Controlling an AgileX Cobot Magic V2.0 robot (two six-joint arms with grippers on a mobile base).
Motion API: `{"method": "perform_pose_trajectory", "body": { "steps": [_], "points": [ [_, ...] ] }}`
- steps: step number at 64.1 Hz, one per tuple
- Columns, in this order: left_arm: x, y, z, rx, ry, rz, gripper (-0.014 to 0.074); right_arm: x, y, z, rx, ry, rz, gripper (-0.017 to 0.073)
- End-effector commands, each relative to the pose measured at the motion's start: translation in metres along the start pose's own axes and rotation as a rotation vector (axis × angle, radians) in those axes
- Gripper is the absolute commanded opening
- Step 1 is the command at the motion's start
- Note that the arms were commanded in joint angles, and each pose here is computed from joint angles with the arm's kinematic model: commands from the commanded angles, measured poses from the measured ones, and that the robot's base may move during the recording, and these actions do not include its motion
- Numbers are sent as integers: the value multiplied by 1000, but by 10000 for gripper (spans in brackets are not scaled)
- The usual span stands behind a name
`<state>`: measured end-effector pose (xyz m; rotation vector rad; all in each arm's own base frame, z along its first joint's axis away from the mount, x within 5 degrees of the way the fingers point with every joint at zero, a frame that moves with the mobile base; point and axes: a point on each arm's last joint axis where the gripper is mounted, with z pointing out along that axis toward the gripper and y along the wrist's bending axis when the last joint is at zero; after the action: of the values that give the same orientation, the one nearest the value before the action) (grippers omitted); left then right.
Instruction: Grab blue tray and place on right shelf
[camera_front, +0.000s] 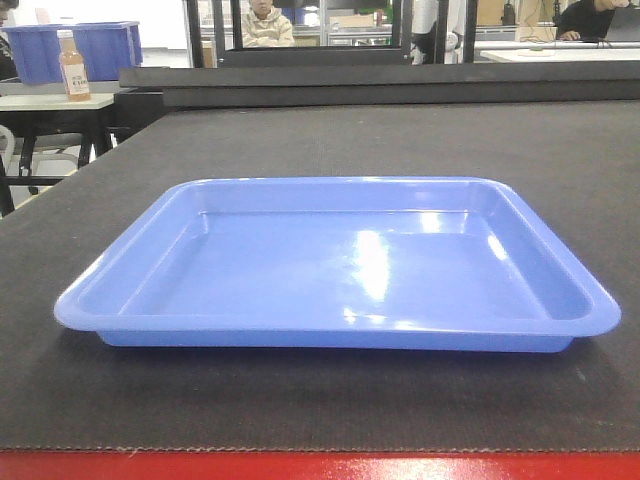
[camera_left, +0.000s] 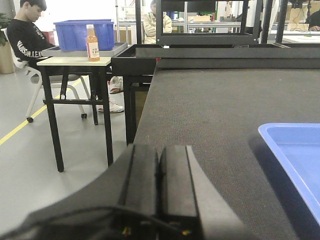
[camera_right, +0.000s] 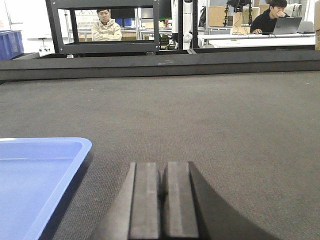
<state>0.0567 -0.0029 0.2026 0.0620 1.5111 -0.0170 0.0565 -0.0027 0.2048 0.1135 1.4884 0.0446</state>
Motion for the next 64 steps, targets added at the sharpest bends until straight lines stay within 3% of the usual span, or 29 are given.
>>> {"method": "perform_pose_trajectory", "body": {
  "steps": [1,53,56,64],
  "points": [
    [1,0,-1,1,-69,-6,-48,-17,2,-3,-10,-129,-13,50],
    [1,0,-1,1,-69,-6,-48,-17,2,-3,-10,-131,-13,50],
    [0,0,-1,0,-79,17,-48,-17,2,-3,-10,-130,-14,50],
    [-6,0,-1,-5,-137,18,-48,-25,3,-4,-18,-215,-21,50]
  ]
}}
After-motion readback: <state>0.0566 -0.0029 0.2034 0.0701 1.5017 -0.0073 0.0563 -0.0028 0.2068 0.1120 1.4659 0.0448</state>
